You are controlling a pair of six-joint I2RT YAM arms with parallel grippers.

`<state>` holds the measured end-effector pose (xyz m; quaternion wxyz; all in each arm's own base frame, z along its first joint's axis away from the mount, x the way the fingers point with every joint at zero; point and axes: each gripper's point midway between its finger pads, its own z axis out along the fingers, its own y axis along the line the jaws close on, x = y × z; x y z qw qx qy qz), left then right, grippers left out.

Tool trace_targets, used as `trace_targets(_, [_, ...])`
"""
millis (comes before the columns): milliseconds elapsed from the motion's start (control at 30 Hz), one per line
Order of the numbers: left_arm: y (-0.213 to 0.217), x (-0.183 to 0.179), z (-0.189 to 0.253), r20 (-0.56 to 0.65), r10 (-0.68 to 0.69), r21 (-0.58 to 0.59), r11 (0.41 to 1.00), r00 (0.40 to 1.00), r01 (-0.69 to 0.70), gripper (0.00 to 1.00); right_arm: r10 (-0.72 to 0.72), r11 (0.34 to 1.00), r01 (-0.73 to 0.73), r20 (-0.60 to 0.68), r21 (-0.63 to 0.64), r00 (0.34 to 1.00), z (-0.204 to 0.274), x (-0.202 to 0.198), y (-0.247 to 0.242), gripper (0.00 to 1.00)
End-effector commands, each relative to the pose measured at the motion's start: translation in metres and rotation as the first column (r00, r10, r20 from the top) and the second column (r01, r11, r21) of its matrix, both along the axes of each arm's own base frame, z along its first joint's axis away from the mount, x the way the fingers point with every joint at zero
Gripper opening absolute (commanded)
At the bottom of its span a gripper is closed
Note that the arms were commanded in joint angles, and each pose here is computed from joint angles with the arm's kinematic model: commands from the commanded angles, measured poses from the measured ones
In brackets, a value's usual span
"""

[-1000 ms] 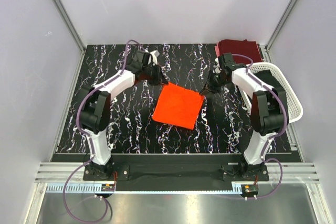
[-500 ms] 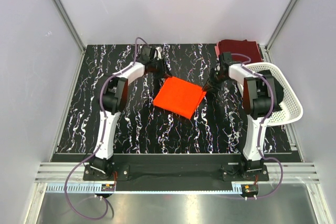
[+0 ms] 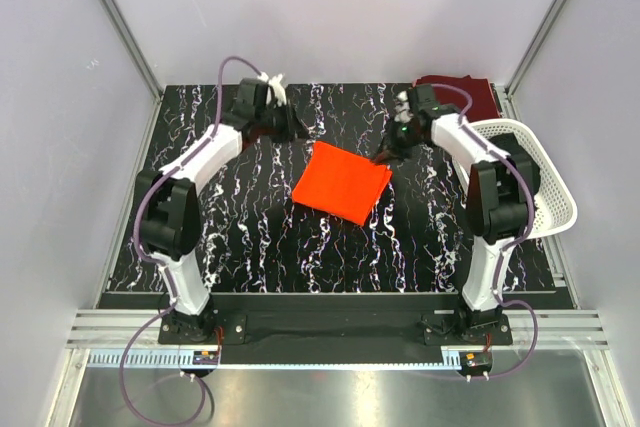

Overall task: Fold and stack the t-shirts
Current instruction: Fold the tshirt

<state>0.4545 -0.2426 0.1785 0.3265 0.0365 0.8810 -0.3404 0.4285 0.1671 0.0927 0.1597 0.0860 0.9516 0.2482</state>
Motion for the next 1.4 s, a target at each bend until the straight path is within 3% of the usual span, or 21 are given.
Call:
trace_targets(0, [-0.016,-0.039,-0.032,-0.119,-0.094,-0.122,0.989,0.988,0.079,0.08,0.219,0.922,-0.21,0.01,0.326,0.976,0.049,-0.052,0.092,0.22])
trace_targets(67, [-0.019,-0.053,-0.052,-0.154,-0.118,-0.157,0.983,0.981,0.093,0.01,0.249,0.893,-0.213,-0.041,0.397,0.968,0.04,-0.072,0.104,0.0])
trace_targets(233, [-0.028,-0.066,-0.093,-0.255,-0.154,-0.24,0.967,0.955,0.092,0.0,0.36,0.8,-0.257,-0.091,0.543,0.928,0.022,-0.103,0.12,0.0])
trace_targets(367, [-0.03,-0.061,-0.123,-0.298,-0.141,-0.247,0.967,0.944,0.066,0.0,0.415,0.815,-0.285,-0.165,0.505,0.895,-0.017,-0.118,0.109,0.0])
trace_targets(567, [-0.016,-0.063,-0.153,-0.354,-0.076,-0.163,0.986,0.932,0.018,0.0,0.402,0.858,-0.269,-0.247,0.438,0.881,-0.056,-0.144,0.083,0.0])
trace_targets(700, [-0.015,-0.062,-0.151,-0.347,-0.095,-0.137,0.989,0.933,0.05,0.0,0.344,0.889,-0.203,-0.307,0.41,0.887,-0.072,-0.154,0.061,0.0])
trace_targets(867, [-0.012,-0.07,-0.128,-0.32,-0.108,-0.101,0.992,0.941,0.079,0.0,0.328,0.9,-0.221,-0.248,0.377,0.912,-0.038,-0.146,0.06,0.0])
trace_targets(1033, [-0.015,-0.084,-0.082,-0.257,-0.129,-0.085,0.99,0.958,0.111,0.03,0.377,0.864,-0.294,-0.138,0.409,0.916,0.004,-0.128,0.085,0.0])
trace_targets(1133, [-0.018,-0.086,-0.057,-0.224,-0.136,-0.122,0.986,0.965,0.111,0.04,0.429,0.837,-0.335,-0.139,0.433,0.892,0.0,-0.119,0.115,0.0])
trace_targets(1367, [-0.011,-0.091,-0.088,-0.314,-0.075,-0.12,0.992,0.946,0.039,0.0,0.466,0.792,-0.332,-0.156,0.513,0.871,-0.02,-0.1,0.156,0.0])
